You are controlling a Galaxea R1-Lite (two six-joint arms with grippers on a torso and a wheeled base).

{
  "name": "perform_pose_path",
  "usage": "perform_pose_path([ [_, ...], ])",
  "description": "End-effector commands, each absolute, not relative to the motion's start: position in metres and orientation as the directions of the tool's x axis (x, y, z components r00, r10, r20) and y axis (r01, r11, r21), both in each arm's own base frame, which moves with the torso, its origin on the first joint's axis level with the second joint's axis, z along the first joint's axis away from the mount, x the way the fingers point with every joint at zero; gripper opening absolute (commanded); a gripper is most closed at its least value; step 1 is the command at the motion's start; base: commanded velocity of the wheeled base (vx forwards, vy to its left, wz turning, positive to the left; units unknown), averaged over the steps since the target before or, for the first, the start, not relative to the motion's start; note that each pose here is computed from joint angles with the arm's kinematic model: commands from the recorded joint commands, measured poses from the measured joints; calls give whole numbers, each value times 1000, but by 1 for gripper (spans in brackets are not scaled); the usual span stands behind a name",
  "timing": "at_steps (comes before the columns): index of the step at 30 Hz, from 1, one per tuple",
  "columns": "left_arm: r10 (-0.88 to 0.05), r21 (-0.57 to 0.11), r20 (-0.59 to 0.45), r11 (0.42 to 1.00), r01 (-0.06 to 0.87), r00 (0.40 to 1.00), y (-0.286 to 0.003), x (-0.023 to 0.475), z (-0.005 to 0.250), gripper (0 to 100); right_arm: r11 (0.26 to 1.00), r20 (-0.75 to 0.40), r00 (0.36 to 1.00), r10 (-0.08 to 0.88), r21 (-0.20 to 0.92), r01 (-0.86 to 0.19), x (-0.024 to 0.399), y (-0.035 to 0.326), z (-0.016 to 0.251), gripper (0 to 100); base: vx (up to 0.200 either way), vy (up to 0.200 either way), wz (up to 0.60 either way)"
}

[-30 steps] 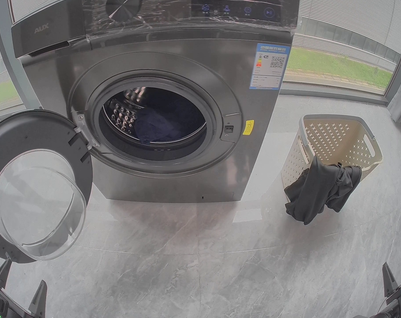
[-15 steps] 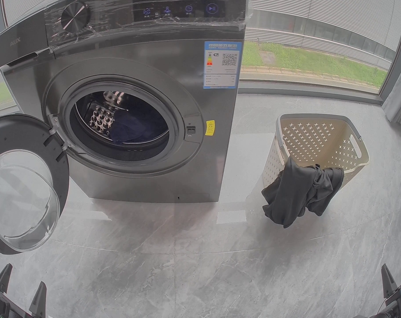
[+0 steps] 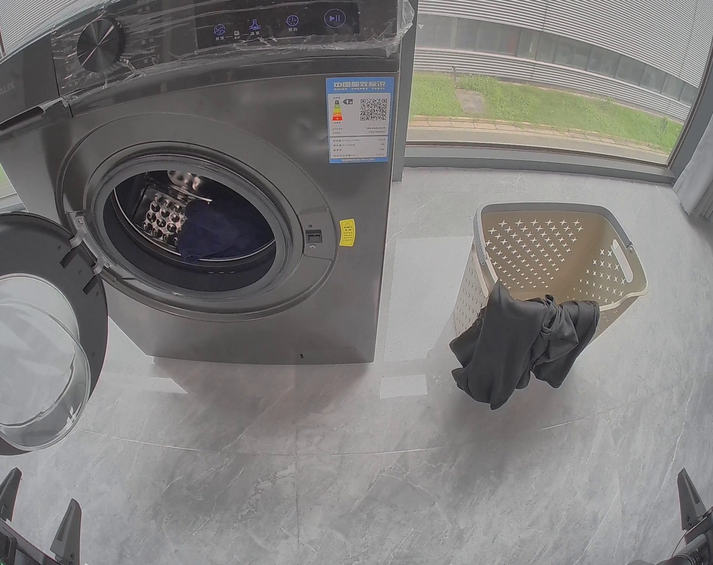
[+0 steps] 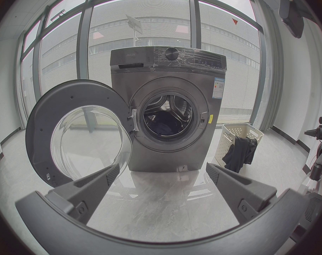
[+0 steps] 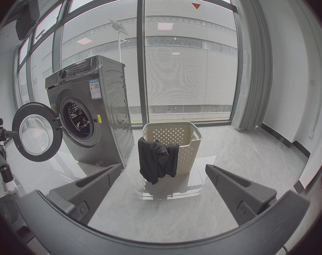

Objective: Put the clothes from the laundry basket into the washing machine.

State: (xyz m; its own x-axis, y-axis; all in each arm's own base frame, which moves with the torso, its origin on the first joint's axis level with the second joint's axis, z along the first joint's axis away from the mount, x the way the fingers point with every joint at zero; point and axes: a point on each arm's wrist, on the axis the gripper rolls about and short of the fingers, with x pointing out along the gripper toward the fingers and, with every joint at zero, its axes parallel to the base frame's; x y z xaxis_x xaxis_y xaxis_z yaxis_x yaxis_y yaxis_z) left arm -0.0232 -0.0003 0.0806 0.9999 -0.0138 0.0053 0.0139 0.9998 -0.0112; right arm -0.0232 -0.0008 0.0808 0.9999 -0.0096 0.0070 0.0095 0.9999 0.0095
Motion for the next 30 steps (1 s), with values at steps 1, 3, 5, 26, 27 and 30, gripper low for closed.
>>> perform_pose_path([
  [1, -14, -14, 0, 1000, 14, 1000, 0, -23, 75, 100, 1000, 3, 1000, -9, 9, 9, -23, -1, 76, 100, 0, 0, 0],
  [3, -15, -14, 0, 1000, 15, 1000, 0, -23, 75, 100, 1000, 2, 1000, -9, 9, 9, -23, -1, 76, 100, 0, 0, 0],
  [5, -15, -14, 0, 1000, 15, 1000, 0, -23, 75, 100, 1000, 3, 1000, -9, 9, 9, -23, -1, 76, 100, 0, 0, 0],
  [26, -12, -12, 0, 1000, 12, 1000, 0, -23, 75, 100, 1000, 3, 1000, -9, 9, 9, -23, -1, 76, 100, 0, -114, 0],
  [27, -12, -12, 0, 1000, 12, 1000, 0, -23, 75, 100, 1000, 3, 1000, -9, 9, 9, -23, -1, 76, 100, 0, 0, 0],
  [30, -12, -12, 0, 1000, 12, 1000, 0, -23, 75, 100, 1000, 3, 1000, -9, 9, 9, -23, -1, 76, 100, 0, 0, 0],
])
